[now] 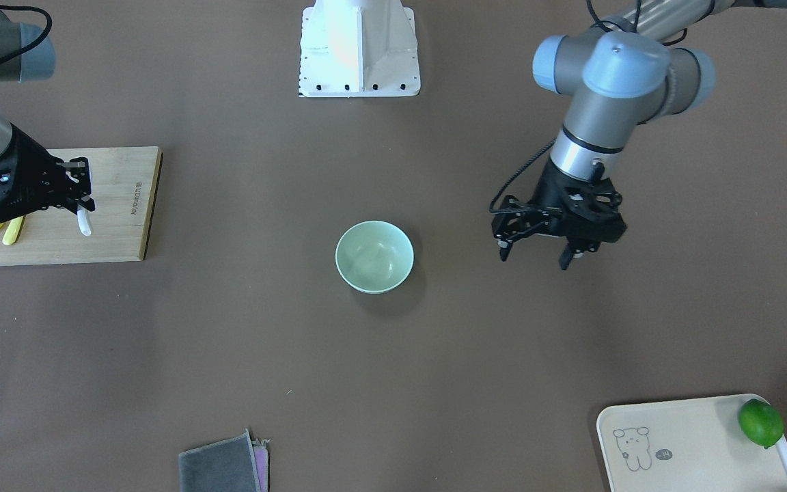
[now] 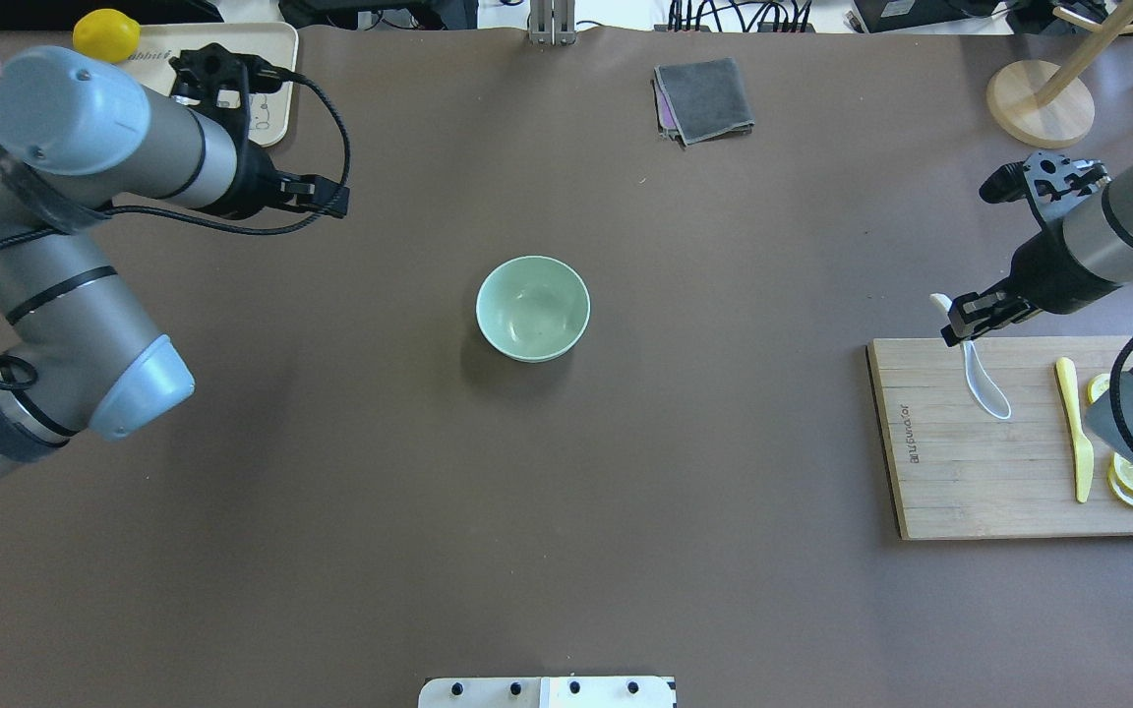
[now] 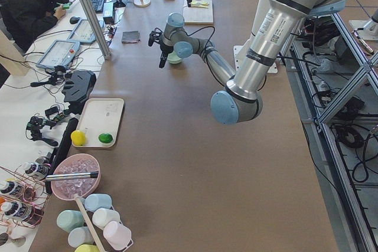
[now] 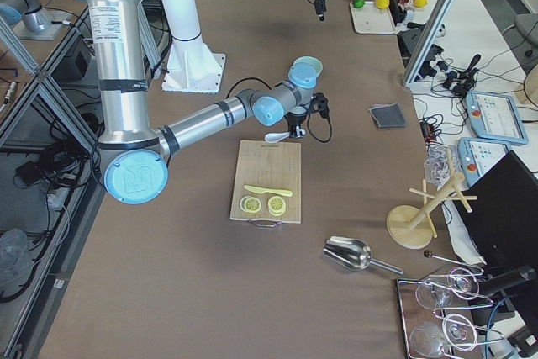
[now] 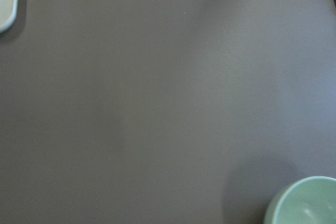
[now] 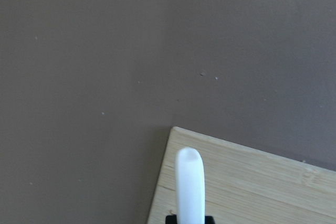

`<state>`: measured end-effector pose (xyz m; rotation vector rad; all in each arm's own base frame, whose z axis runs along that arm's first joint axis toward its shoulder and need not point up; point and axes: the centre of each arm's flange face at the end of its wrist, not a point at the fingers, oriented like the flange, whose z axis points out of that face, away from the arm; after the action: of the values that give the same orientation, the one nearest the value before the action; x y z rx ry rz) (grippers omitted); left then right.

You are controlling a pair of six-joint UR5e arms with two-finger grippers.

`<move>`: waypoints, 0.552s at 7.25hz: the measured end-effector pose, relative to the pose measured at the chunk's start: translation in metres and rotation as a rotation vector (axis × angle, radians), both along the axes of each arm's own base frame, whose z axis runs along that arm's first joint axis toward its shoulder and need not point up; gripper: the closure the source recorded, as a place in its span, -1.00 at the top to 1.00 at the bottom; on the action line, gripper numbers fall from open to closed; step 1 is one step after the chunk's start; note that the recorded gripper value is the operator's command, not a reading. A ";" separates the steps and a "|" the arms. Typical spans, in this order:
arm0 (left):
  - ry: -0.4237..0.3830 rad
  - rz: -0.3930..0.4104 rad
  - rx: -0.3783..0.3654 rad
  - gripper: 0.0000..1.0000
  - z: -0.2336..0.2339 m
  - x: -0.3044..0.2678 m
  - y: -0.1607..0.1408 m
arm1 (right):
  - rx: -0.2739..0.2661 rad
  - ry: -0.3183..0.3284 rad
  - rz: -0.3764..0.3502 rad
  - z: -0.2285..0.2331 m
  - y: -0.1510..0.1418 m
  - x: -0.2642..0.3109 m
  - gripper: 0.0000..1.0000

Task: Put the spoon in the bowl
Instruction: 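Carry the white spoon toward the bowl with right gripper while left arm withdraws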

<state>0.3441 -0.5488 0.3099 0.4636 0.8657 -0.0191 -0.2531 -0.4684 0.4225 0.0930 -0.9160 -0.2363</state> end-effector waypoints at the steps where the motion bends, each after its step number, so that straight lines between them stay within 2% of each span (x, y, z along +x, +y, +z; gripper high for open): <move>1: -0.024 -0.021 0.006 0.96 0.026 -0.022 -0.010 | -0.008 -0.007 0.016 -0.023 0.000 -0.025 -1.00; 4: -0.077 -0.124 -0.038 0.96 0.085 -0.087 -0.035 | -0.023 -0.045 0.074 -0.107 0.001 -0.116 -1.00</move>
<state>0.2568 -0.5835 0.3950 0.4792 0.7590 -0.1309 -0.3689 -0.4673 0.3153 0.1107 -0.9575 -0.1550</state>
